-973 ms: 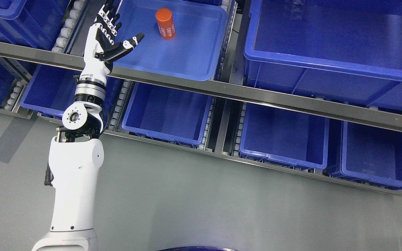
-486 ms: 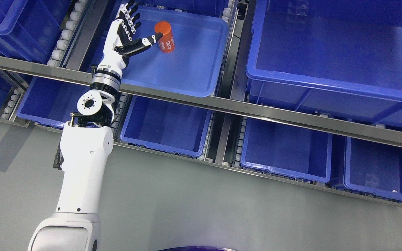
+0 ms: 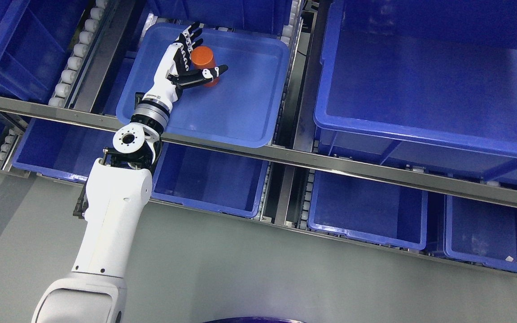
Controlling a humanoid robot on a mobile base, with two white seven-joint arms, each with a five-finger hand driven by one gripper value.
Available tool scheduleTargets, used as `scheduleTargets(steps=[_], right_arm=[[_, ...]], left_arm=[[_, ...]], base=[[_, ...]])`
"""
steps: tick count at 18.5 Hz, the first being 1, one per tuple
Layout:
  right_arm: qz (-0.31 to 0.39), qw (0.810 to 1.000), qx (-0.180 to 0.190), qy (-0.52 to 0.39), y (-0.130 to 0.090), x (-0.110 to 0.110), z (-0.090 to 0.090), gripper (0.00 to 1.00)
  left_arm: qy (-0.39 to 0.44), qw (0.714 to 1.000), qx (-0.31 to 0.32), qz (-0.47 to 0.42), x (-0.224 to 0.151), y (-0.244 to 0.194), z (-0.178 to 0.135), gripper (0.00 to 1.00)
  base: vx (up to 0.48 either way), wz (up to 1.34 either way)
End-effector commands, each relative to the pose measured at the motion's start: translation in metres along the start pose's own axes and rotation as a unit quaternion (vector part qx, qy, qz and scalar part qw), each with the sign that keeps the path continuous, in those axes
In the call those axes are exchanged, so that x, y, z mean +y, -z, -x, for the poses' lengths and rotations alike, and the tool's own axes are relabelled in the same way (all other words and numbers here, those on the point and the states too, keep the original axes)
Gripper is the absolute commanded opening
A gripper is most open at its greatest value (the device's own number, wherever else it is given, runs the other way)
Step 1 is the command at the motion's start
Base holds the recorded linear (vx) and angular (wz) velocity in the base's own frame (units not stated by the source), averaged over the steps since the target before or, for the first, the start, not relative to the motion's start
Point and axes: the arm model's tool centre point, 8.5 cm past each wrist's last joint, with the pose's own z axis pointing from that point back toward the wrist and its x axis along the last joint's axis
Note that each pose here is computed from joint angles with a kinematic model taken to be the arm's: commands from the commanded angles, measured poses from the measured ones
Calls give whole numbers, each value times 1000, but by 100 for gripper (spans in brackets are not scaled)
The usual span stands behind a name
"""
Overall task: Grab orange capacitor from left shelf to right desk
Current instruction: 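Close the left hand fingers around the orange capacitor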
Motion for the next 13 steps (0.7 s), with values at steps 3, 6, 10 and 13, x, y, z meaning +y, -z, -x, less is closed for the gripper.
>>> scheduleTargets(steps=[3, 6, 10, 13], right_arm=[[9, 1000, 5, 6, 0, -11, 14, 100], [9, 1000, 5, 6, 0, -11, 14, 100], [9, 1000, 5, 6, 0, -11, 14, 100], [9, 1000, 5, 6, 0, -11, 14, 100]], left_arm=[[26, 999, 11, 45, -9, -4, 9, 83], [27, 999, 4, 41, -5, -5, 8, 72], [27, 999, 9, 36, 1, -7, 11, 62], [16, 1000, 5, 20, 10, -10, 13, 44]], base=[[54, -3], [30, -11], [6, -1], [0, 0]])
